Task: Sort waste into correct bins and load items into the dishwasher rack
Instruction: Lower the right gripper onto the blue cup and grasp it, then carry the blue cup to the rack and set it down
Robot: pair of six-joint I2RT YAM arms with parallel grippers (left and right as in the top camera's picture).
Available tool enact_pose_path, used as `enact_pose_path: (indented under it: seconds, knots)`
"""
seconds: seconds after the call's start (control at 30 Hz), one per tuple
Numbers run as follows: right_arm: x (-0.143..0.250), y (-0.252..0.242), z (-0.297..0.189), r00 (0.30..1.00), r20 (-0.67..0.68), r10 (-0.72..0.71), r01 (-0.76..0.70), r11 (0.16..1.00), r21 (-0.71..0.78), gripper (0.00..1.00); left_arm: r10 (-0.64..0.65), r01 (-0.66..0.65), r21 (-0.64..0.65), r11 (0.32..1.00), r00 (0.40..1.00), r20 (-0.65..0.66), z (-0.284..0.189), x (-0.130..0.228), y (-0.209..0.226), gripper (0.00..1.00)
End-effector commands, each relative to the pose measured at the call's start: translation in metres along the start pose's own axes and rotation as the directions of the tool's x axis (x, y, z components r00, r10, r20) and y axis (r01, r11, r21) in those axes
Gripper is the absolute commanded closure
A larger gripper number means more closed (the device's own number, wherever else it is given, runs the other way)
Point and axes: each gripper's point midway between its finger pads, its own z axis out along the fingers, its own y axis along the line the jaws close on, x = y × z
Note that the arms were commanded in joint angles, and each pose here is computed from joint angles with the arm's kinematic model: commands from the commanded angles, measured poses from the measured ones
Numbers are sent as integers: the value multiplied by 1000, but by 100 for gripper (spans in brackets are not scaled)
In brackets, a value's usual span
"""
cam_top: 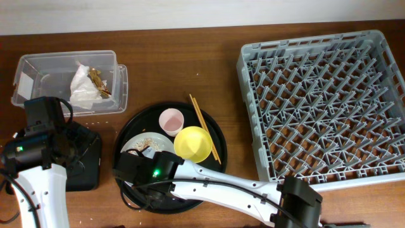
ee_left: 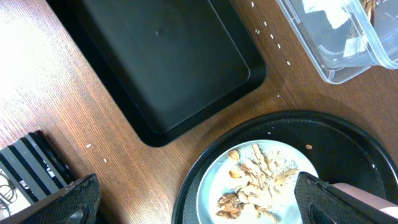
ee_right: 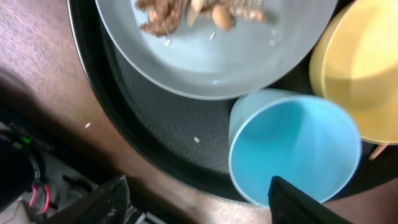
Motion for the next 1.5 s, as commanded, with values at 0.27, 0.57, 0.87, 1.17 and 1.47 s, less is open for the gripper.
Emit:
enact_pose_path:
  seconds: [0.27,0.57,0.87,1.17,1.47]
  knots:
    - [-1,-33,21,998,28,49,-52,991,123,40,-16,16,6,1000,1000,6,-2,0,2,1]
    - [-2,-23,29,997,9,78,-79,996,42,45,-16,16,6,1000,1000,6,-2,0,2,1]
    - [6,-28,47,996,-3,92,-92,995,45,61,-16,16,6,1000,1000,6,-2,0,2,1]
    - [1,-16,34,995,-5,96,-96,995,-16,92,-16,16,5,1000,1000,5,-2,0,2,1]
    - [-7,0,0,996,17,89,-86,989,-124,96,-16,16,5,1000,1000,5,-2,0,2,1]
